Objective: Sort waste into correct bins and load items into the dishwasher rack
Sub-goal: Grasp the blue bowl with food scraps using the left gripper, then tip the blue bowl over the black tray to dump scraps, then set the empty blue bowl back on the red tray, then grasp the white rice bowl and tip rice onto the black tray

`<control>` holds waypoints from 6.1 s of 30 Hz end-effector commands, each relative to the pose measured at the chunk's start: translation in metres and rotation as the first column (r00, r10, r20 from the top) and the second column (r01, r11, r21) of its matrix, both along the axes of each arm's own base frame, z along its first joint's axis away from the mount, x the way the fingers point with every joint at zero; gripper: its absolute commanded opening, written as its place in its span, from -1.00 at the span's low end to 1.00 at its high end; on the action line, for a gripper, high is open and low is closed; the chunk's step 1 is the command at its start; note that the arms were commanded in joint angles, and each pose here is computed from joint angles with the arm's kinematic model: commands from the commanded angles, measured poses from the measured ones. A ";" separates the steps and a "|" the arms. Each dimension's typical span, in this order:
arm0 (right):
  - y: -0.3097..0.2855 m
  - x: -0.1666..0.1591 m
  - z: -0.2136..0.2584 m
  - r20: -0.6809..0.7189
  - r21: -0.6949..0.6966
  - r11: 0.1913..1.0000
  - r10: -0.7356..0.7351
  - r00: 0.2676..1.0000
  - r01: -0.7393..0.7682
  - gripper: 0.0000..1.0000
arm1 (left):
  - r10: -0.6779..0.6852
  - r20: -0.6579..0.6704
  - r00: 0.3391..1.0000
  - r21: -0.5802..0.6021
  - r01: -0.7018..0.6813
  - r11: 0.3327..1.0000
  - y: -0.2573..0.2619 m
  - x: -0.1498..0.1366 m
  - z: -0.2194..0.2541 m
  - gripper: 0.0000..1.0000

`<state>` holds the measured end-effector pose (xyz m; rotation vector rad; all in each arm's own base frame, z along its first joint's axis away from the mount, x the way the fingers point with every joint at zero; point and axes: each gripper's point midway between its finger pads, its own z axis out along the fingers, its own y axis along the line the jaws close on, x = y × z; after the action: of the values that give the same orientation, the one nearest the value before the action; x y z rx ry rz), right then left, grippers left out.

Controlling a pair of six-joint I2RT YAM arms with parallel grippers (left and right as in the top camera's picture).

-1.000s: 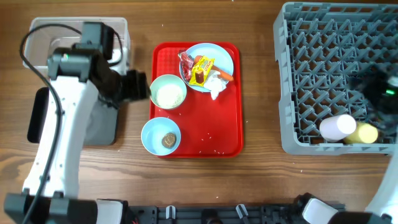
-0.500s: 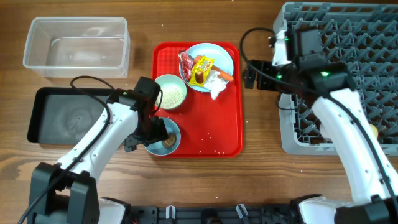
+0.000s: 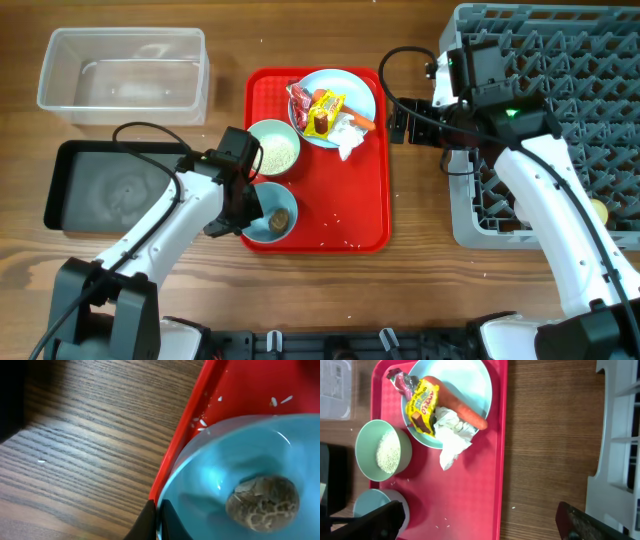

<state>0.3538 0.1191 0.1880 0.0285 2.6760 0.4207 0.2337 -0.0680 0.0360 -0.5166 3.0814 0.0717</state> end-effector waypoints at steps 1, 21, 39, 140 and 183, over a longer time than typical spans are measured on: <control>-0.003 0.002 -0.001 -0.001 -0.021 1.000 -0.014 1.000 0.014 0.99 | 0.001 0.020 1.000 0.027 -0.002 1.000 0.005 0.003 -0.001 -0.92; -0.016 0.003 -0.004 0.006 -0.085 0.995 -0.047 0.999 0.047 0.99 | -0.456 0.316 0.832 -0.094 0.506 0.857 -0.115 0.063 0.075 0.17; -0.024 0.001 -0.006 0.004 -0.137 0.990 -0.046 0.999 0.046 0.99 | -0.561 0.069 0.825 -0.074 0.565 0.822 -0.129 0.045 -0.016 -0.92; -0.028 0.004 -0.006 0.016 -0.158 0.986 -0.057 0.998 0.059 1.00 | -0.468 0.249 0.848 -0.022 0.488 0.873 -0.100 0.166 -0.017 -0.46; -0.036 0.005 -0.006 0.026 -0.196 0.977 -0.076 0.997 0.080 0.99 | 0.472 0.478 0.741 -0.860 0.285 0.424 0.133 0.109 0.134 -0.92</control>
<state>0.3559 0.0862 0.1817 0.0815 2.6810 0.1607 0.3414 0.0638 0.1408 -0.6739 2.2987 -1.3193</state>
